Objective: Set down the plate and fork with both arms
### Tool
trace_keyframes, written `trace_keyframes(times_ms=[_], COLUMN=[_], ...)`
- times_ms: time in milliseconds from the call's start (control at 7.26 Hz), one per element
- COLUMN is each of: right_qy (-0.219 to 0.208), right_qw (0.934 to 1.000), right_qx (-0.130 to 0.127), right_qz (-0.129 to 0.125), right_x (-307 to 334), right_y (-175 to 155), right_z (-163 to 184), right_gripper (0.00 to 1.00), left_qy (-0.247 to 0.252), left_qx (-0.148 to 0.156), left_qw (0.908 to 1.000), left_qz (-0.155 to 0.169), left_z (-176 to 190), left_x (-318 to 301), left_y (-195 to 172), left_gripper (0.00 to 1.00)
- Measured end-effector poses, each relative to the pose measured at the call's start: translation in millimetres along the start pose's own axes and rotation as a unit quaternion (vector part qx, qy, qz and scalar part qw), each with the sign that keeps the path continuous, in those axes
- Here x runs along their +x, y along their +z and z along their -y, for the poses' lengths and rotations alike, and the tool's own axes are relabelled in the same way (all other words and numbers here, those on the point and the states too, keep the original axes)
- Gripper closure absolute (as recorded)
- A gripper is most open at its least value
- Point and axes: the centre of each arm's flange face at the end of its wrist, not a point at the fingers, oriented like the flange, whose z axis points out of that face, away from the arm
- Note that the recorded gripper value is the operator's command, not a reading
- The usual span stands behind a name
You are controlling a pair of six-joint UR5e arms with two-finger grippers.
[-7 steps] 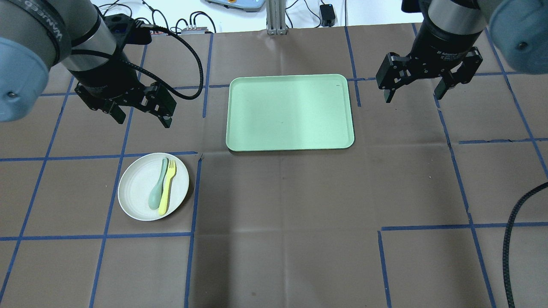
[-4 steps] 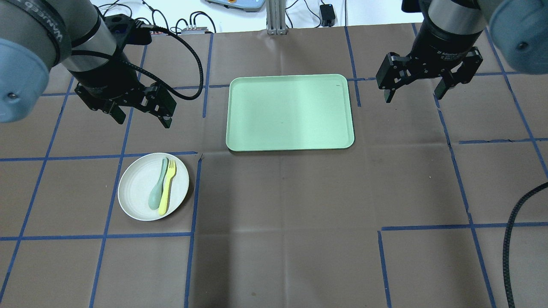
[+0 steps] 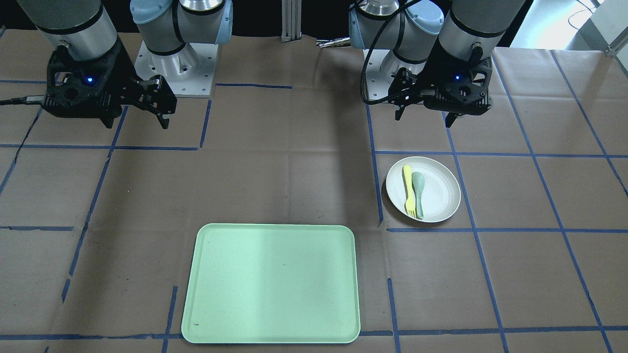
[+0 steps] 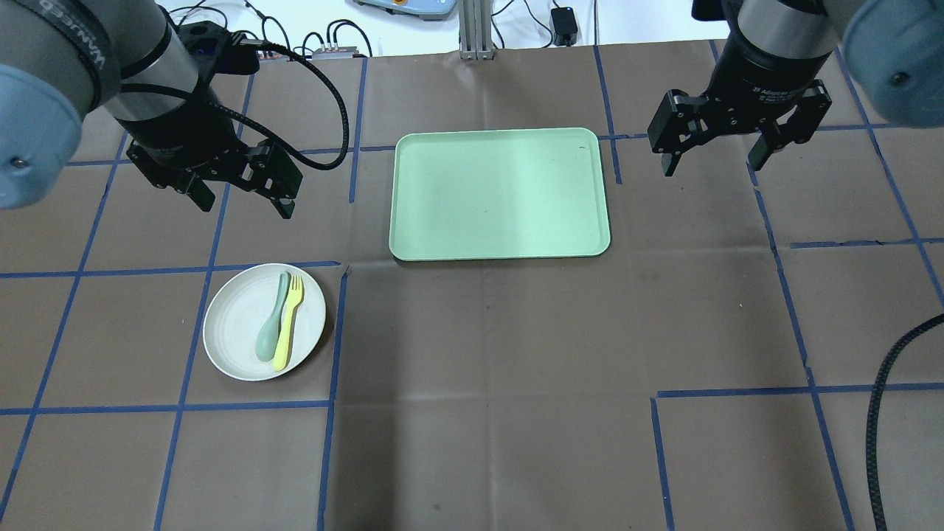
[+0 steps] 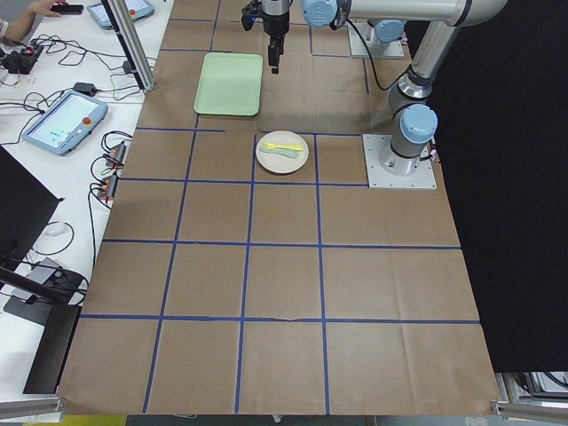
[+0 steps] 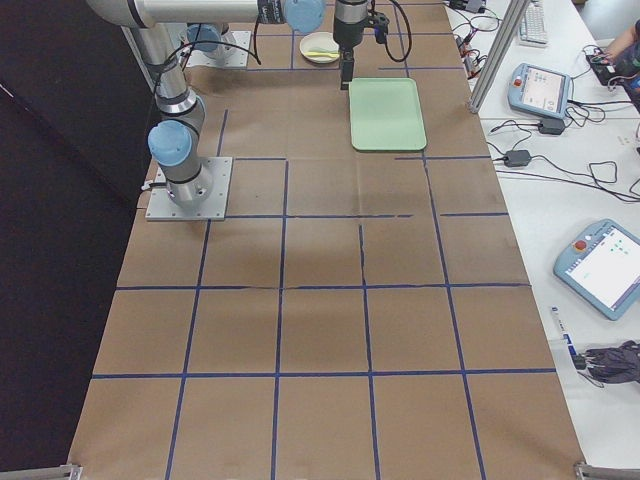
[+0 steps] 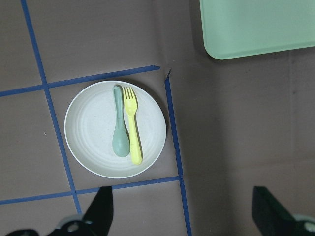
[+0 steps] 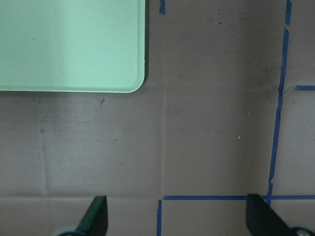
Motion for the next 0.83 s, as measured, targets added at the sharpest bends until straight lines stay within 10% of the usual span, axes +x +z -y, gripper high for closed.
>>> trace_keyframes(times_ms=[826], right_qy=[-0.001], right_qw=[1.0], right_qx=[0.0], right_qz=[0.0], right_x=[-0.7], right_y=[0.3], right_z=[0.4], right_gripper=[0.0], left_qy=[-0.003], left_qx=[-0.004], left_qw=[1.0], left_qz=[-0.002], left_z=[-4.3], left_x=[-4.7], left_y=[1.1], left_gripper=[0.0])
